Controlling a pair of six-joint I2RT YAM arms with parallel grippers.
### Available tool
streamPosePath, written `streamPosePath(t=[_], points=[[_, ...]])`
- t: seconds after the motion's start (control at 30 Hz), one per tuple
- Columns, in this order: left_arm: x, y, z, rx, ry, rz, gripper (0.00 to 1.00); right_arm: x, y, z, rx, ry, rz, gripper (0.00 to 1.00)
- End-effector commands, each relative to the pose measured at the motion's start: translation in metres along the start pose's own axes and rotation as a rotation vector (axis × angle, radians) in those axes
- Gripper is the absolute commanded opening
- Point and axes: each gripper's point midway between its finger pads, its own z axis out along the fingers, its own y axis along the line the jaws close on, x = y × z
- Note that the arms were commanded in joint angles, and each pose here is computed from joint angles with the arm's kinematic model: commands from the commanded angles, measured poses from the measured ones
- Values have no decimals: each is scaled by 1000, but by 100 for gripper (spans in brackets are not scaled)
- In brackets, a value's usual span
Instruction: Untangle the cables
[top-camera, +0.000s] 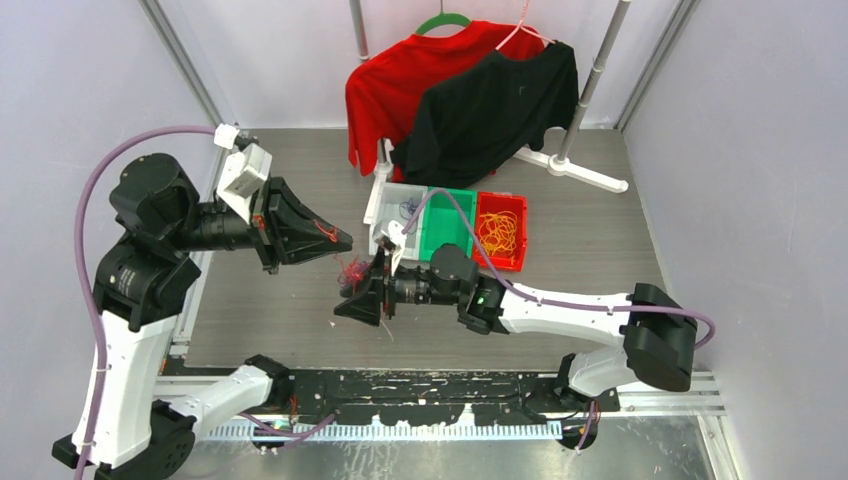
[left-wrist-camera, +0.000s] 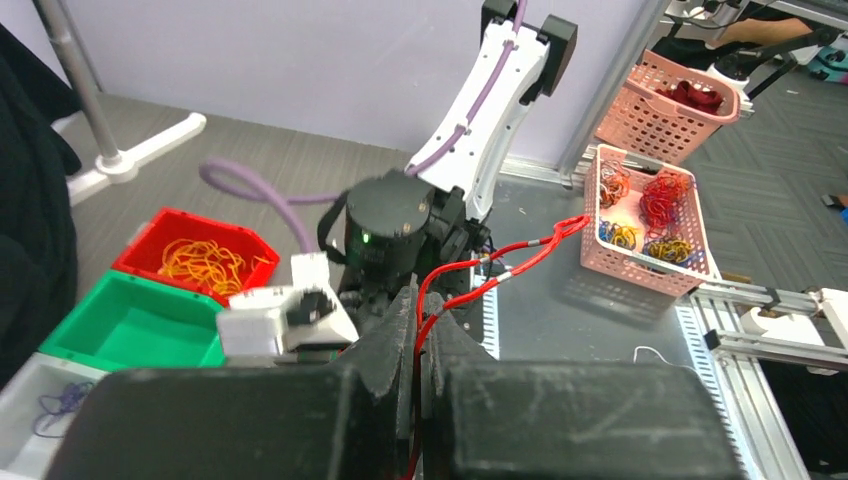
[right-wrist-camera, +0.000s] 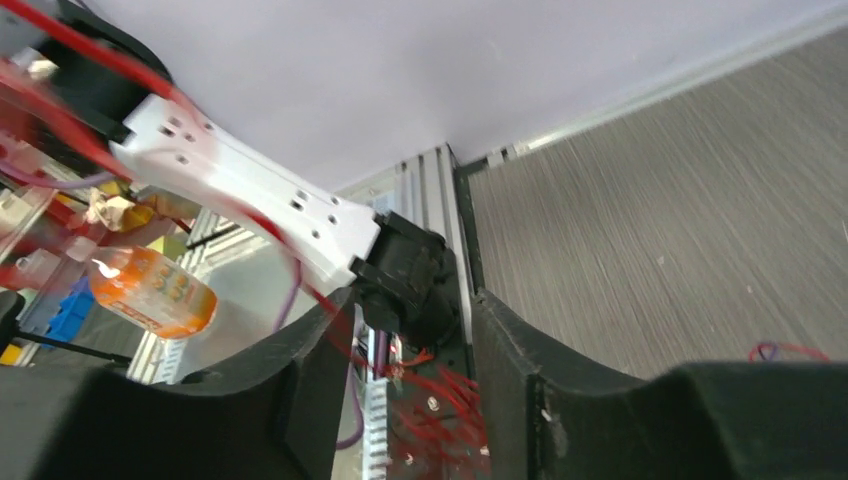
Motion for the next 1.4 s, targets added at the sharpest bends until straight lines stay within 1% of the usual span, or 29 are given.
streamPosePath(t=[0.0,0.1,0.33,0.67,0.87,0.9,0.97,1.07,1.2,1.27,1.37], points=[[-27,-12,-5,7,-44,105,0,21,-17,-1,49,0,-5,49],[-33,-13,-7,-10,-44,136,0,44,-32,-10,101,32,5,46],[-45,-21,-15,-34,-53,214,0,89,-67,-47,259,51,35,40],[-61,-35,-21,-36,-72,256,0,108,-80,-83,360,44,54,42],[-61,-36,-22,-31,-73,257,0,100,-79,-95,389,17,36,42],[-61,-36,-21,-30,-72,256,0,96,-78,-94,386,9,28,45],[-59,-33,-21,-35,-69,254,0,82,-73,-93,383,-15,15,56],[-53,-28,-20,-48,-59,250,0,59,-66,-93,383,-30,-34,63],[-39,-16,-17,-66,-35,230,0,25,-53,-97,374,-80,-104,78],[-31,-9,-15,-80,-22,220,0,3,-44,-100,372,-102,-146,82],[-16,4,-12,-100,-4,200,0,-25,-29,-105,353,-123,-205,83]])
